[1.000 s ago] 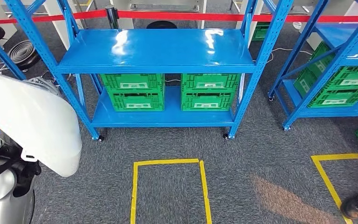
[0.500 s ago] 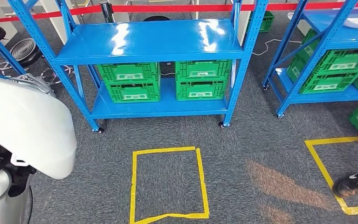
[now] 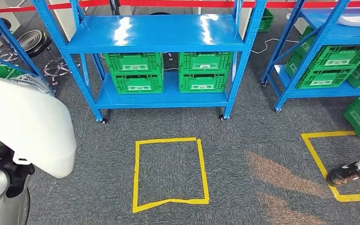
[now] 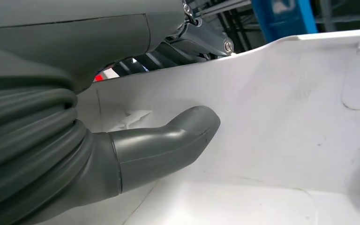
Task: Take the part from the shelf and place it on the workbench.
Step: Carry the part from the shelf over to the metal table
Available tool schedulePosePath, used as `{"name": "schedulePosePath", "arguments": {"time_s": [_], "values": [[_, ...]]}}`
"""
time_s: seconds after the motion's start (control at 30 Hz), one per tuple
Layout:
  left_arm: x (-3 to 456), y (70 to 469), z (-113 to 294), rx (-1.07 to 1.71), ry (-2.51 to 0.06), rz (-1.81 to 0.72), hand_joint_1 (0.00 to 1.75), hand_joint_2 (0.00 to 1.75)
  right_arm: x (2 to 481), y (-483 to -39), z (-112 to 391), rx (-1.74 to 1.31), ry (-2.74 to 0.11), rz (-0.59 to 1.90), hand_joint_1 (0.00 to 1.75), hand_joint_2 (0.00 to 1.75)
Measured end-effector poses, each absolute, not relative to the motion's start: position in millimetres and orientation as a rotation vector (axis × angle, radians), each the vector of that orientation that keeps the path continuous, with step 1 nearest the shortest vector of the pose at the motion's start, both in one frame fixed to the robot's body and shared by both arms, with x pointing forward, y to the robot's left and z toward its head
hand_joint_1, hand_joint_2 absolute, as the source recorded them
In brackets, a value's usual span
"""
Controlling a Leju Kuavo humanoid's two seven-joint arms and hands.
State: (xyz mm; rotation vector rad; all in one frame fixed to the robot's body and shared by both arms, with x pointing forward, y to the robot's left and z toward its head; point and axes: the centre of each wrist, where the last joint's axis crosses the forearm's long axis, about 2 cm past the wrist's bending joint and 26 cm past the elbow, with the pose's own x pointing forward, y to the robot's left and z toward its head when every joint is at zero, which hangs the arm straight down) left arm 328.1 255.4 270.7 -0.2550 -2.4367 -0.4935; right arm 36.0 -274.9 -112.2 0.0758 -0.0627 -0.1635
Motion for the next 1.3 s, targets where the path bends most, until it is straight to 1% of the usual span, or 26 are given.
{"name": "schedulePosePath", "arguments": {"time_s": [0.9,1.3], "values": [[330,257,266,-0.269,-2.417,-0.487,1.75,1.75,39,-275,-112,0.084,-0.063,-0.165,0.00,0.00],[326,257,256,-0.276,-2.421,-0.459,1.75,1.75,35,-275,-112,0.112,-0.091,-0.156,0.00,0.00]]}}
